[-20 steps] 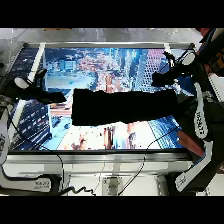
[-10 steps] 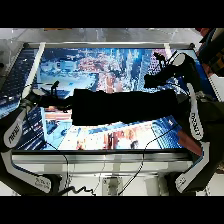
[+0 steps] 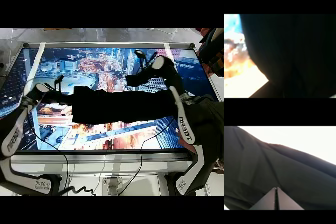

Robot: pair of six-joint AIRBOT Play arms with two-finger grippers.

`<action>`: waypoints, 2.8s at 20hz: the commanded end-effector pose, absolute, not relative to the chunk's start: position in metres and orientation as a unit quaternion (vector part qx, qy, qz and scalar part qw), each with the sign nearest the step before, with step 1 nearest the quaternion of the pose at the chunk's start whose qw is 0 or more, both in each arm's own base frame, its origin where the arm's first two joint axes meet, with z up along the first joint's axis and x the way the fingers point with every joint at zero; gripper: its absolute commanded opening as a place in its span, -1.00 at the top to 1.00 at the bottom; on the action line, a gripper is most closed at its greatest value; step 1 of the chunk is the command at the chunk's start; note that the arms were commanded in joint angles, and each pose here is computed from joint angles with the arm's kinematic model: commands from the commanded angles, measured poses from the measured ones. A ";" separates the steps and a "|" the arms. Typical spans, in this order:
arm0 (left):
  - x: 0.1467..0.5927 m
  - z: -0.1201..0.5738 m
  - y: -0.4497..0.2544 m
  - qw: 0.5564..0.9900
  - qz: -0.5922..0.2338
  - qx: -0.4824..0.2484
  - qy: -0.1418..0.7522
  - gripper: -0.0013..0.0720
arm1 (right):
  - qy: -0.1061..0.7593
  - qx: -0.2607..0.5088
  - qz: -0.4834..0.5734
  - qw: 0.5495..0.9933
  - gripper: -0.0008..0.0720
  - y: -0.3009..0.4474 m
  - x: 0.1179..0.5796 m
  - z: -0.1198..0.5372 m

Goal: Fold the clothes and pants, and hang the long-sleeved shirts on hangers.

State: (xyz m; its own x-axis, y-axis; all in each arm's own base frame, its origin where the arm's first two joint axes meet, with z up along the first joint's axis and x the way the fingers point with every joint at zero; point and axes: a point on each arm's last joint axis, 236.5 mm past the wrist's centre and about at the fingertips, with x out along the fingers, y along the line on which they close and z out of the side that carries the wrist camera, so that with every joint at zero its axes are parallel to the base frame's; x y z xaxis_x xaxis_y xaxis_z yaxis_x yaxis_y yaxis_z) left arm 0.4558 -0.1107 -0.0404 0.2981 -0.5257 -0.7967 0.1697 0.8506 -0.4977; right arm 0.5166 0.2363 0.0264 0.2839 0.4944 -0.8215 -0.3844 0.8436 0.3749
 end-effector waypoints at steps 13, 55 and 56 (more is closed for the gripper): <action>0.376 0.150 -0.090 0.852 -0.229 -0.027 0.470 0.94 | 0.547 0.205 0.348 0.733 0.92 0.522 0.343 -0.030; 0.432 0.107 -0.344 0.867 -0.368 -0.054 0.332 -0.97 | 0.598 0.270 0.104 0.747 -0.92 0.090 0.470 -0.113; 0.431 0.105 -0.344 0.866 -0.369 -0.053 0.334 -0.97 | 0.605 0.253 0.096 0.748 -0.92 0.084 0.467 -0.116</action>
